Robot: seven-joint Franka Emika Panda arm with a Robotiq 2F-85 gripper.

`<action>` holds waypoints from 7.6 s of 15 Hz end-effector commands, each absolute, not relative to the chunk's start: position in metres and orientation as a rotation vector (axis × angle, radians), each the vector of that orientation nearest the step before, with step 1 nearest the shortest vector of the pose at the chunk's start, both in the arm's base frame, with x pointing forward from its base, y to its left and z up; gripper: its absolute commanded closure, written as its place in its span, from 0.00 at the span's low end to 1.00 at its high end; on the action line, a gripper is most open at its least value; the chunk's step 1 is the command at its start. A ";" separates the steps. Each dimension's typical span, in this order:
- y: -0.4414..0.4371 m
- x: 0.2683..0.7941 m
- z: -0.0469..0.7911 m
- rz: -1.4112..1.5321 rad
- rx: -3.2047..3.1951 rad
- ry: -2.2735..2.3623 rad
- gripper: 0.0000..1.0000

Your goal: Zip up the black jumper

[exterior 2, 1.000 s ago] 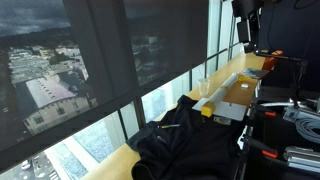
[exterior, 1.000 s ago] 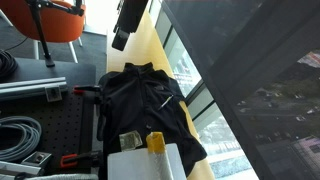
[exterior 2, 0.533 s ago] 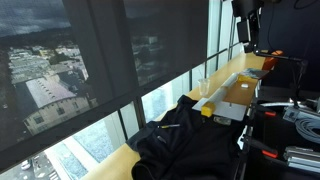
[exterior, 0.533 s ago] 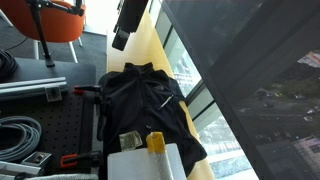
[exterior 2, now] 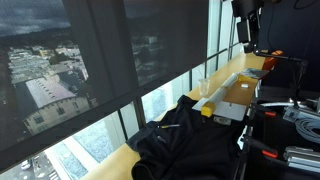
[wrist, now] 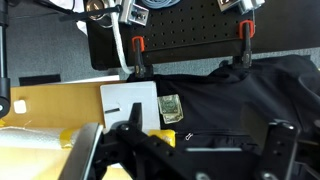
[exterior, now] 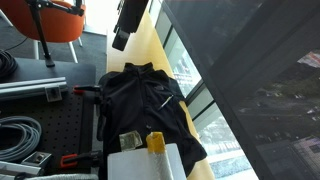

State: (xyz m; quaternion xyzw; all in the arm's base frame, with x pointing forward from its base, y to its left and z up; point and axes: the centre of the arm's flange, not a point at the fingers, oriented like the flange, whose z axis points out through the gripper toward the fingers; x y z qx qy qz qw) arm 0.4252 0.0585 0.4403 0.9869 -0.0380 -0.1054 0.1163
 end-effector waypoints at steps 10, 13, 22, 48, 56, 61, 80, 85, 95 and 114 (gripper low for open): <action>0.104 0.485 0.320 0.117 3.151 0.078 0.00; 0.109 0.504 0.291 0.108 3.198 0.157 0.00; 0.076 0.549 0.200 0.018 3.205 0.261 0.00; 0.023 0.587 0.050 -0.152 3.089 0.326 0.00; 0.038 0.587 0.038 -0.144 3.063 0.391 0.00; 0.054 0.585 0.041 -0.120 3.066 0.421 0.00; 0.048 0.616 0.112 -0.030 3.022 0.372 0.00; 0.019 0.616 0.095 -0.117 3.041 0.298 0.00; 0.042 0.599 0.065 -0.214 3.054 0.350 0.00; 0.042 0.602 0.045 -0.235 3.045 0.351 0.61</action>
